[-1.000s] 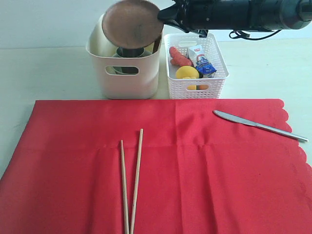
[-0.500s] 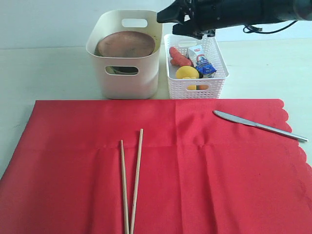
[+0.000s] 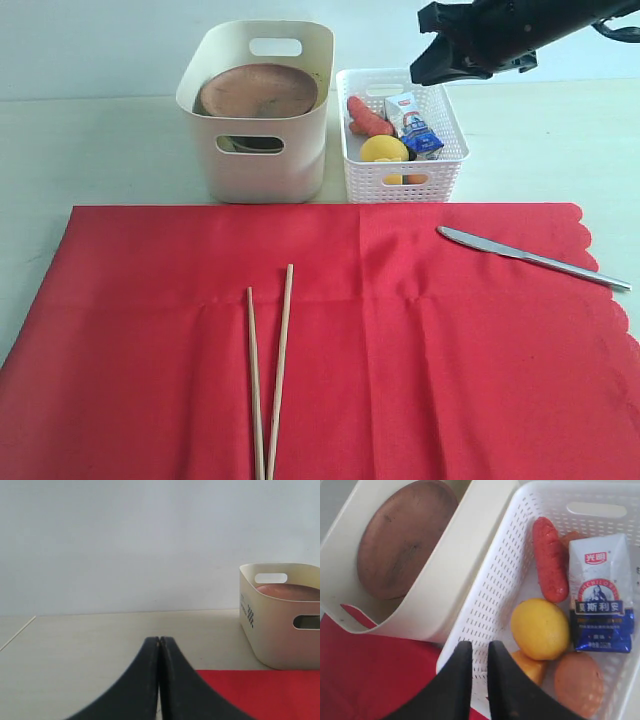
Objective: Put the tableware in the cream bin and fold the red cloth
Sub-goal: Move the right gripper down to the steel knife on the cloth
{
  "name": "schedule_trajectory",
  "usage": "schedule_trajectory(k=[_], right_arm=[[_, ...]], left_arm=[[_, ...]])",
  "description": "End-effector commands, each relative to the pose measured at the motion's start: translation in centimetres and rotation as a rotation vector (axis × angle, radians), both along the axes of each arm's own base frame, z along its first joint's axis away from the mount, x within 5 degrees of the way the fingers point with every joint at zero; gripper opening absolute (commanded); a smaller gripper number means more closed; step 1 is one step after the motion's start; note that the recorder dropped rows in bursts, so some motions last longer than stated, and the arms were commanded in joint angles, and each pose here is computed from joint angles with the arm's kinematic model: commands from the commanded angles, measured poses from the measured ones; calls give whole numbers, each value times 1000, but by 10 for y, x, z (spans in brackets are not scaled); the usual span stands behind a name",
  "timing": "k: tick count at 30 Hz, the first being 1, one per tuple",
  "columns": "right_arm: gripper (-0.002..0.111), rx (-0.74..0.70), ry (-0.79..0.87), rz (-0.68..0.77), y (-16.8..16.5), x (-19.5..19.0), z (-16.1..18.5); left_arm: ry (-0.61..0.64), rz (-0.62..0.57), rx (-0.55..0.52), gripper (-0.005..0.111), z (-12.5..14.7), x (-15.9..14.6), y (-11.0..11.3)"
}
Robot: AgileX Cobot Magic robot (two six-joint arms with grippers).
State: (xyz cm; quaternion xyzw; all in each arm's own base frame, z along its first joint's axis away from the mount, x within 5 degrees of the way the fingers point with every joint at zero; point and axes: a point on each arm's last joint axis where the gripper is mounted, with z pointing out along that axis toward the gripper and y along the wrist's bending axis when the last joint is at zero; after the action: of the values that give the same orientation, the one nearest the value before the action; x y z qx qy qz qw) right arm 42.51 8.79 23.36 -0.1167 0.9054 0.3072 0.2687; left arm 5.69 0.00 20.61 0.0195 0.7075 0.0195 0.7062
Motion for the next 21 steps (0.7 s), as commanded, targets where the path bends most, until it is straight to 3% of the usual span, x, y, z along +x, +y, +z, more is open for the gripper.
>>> schedule_trajectory(k=[1,9,14,21], right_arm=[[11,-53,-64,-31,-7,-19,9],[11,-206,-116,-34,-20,-48,20],[11,-406,-89,-23,-35,-66,32],[11,-671,43,146,-53,-95,13]], left_arm=[[-1,-2,-12,3,-1,0,0],[-1,-2,-12,3,-1,0,0],[-1,-2,-12,3,-1,0,0],[-1,-2,-12,3,-1,0,0]])
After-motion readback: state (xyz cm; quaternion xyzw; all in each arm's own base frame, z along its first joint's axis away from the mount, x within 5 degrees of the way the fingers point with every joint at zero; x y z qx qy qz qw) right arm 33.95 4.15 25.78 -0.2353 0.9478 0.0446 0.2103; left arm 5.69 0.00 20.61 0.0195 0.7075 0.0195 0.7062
